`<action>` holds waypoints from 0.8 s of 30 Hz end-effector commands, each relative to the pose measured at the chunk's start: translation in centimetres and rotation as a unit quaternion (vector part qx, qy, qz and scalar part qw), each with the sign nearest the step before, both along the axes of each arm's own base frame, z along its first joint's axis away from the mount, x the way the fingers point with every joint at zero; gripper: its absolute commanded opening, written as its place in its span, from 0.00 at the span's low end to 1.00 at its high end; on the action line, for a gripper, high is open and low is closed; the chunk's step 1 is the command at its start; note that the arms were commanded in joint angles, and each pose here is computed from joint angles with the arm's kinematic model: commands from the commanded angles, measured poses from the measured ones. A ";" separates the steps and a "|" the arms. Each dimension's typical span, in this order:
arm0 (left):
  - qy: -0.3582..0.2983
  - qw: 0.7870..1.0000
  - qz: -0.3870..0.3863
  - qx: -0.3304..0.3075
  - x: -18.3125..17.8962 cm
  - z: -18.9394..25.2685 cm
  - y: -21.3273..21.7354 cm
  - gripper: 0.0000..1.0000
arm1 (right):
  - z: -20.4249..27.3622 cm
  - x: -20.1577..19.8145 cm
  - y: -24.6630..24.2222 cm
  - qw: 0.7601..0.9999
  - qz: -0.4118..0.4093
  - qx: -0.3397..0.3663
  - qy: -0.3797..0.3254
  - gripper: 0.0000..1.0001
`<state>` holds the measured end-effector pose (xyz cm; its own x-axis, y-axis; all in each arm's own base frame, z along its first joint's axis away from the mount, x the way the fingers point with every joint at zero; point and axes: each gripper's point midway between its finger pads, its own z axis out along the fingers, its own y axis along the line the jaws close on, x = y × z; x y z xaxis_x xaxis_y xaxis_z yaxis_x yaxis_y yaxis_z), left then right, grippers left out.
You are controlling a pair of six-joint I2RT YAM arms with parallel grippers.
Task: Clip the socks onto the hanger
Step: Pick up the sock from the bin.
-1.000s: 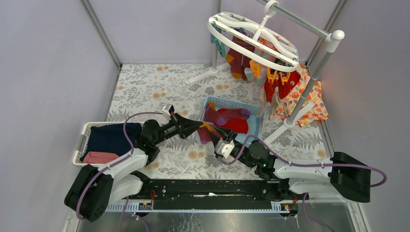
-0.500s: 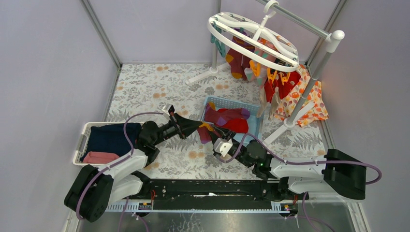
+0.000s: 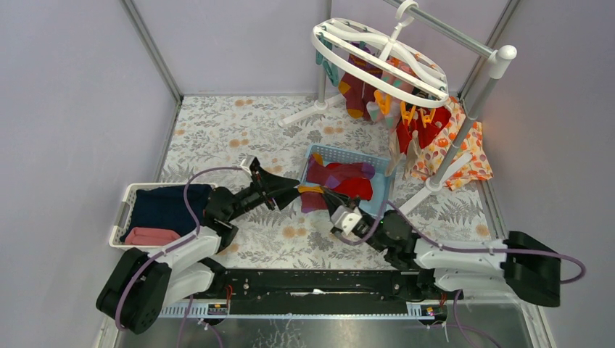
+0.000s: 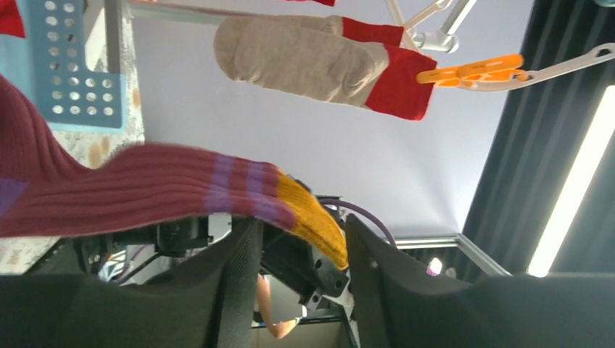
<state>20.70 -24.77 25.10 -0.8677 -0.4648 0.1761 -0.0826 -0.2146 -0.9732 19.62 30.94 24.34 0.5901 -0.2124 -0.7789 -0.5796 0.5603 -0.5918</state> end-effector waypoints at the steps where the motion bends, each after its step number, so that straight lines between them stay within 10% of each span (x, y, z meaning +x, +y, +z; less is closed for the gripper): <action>1: -0.141 0.989 0.027 0.016 -0.8 1.7 0.9 0.59 | 4.2 -1.4 -2.0 0.998 0.014 0.060 -0.003 0.00; 8: -0.386 0.900 0.093 0.179 -1.2 1.5 2.2 0.75 | 3.2 -3.5 -3.2 0.998 0.056 -0.020 0.037 0.00; 14: -0.619 0.739 0.192 0.184 -4.5 6.4 4.2 0.89 | 5.0 -4.9 -3.8 0.995 0.086 -0.016 0.048 0.00; 24: -0.673 0.708 0.135 0.167 -4.4 8.4 0.0 0.89 | 8.8 -5.4 -5.6 0.991 0.078 0.028 0.108 0.00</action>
